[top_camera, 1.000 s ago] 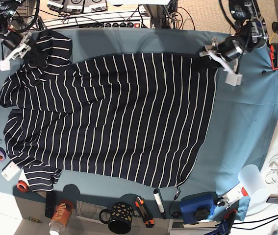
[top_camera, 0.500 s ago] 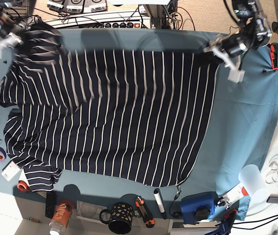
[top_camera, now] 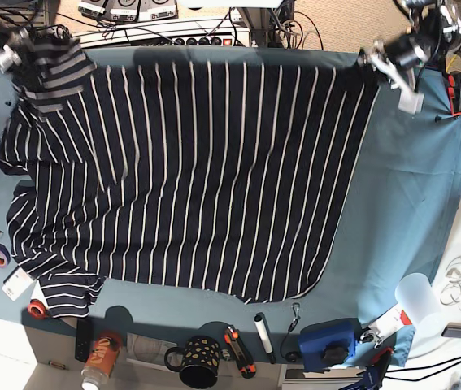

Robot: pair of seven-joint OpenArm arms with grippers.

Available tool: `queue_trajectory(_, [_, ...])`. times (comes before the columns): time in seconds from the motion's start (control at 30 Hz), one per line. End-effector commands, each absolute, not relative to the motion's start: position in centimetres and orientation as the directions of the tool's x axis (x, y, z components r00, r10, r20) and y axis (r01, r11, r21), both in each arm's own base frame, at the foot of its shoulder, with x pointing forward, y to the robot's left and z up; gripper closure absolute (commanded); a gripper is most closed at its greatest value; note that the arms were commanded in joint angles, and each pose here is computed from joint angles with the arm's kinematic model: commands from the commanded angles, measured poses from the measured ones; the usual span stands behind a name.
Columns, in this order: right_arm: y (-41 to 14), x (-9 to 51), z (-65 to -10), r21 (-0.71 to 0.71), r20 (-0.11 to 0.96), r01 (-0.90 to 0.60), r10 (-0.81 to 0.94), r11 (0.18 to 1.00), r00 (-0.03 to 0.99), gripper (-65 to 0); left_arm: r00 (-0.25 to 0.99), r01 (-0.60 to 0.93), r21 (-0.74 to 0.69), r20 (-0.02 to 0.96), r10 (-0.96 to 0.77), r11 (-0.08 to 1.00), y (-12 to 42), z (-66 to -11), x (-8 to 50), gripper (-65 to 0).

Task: Layout the t-shirt on the table in an organized manner, then fold the t-shirt properly
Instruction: 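Pull the grasped hem corner with the left gripper to stretch the shirt, then fold the shirt lengthwise with both grippers, bringing the edge over the middle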

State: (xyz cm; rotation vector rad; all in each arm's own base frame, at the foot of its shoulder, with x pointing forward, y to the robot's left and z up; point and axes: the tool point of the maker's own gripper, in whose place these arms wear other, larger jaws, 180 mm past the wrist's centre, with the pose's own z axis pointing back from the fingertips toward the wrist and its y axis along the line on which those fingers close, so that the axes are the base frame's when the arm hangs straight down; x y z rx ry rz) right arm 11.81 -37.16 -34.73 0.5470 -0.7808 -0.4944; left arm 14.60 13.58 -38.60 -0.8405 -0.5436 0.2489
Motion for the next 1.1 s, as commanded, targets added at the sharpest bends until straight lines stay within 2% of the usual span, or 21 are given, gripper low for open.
queue_trajectory(0.0, [-39.0, 12.8, -32.5, 0.598, 0.587, 0.19, -0.587, 0.778, 0.558, 0.0, 0.816, 0.02, -0.75, 0.395, 0.423, 0.661, 14.4, -37.7, 14.8, 0.0])
queue_trajectory(0.2, [-41.1, 11.9, -30.9, 0.576, 0.63, 0.225, -0.603, 0.786, 0.49, 0.0, 0.766, 0.007, -0.709, 0.458, 0.452, 0.706, 17.4, -36.6, 14.8, 0.0])
queue_trajectory(0.37, [-42.6, 11.1, -29.7, 0.56, 0.661, 0.253, -0.61, 0.789, 0.437, 0.0, 0.734, -0.025, -0.7, 0.473, 0.488, 0.714, 19.6, -35.9, 14.3, 0.0])
queue_trajectory(0.6, [-43.0, 11.2, -29.4, 0.552, 0.669, 0.251, -0.602, 0.795, 0.435, 0.0, 0.736, -0.024, -0.693, 0.476, 0.481, 0.721, 20.0, -35.8, 14.1, 0.0])
queue_trajectory(0.8, [-44.2, 13.3, -27.1, 0.517, 0.72, 0.205, -0.552, 0.831, 0.42, 0.0, 0.695, 0.038, -0.673, 0.549, 0.464, 0.739, 20.6, -33.9, 15.6, 0.0])
queue_trajectory(1.07, [-45.1, 16.8, -23.9, 0.488, 0.786, 0.131, -0.5, 0.863, 0.364, 0.0, 0.679, 0.164, -0.563, 0.66, 0.321, 0.81, 20.1, -32.5, 19.0, 0.0])
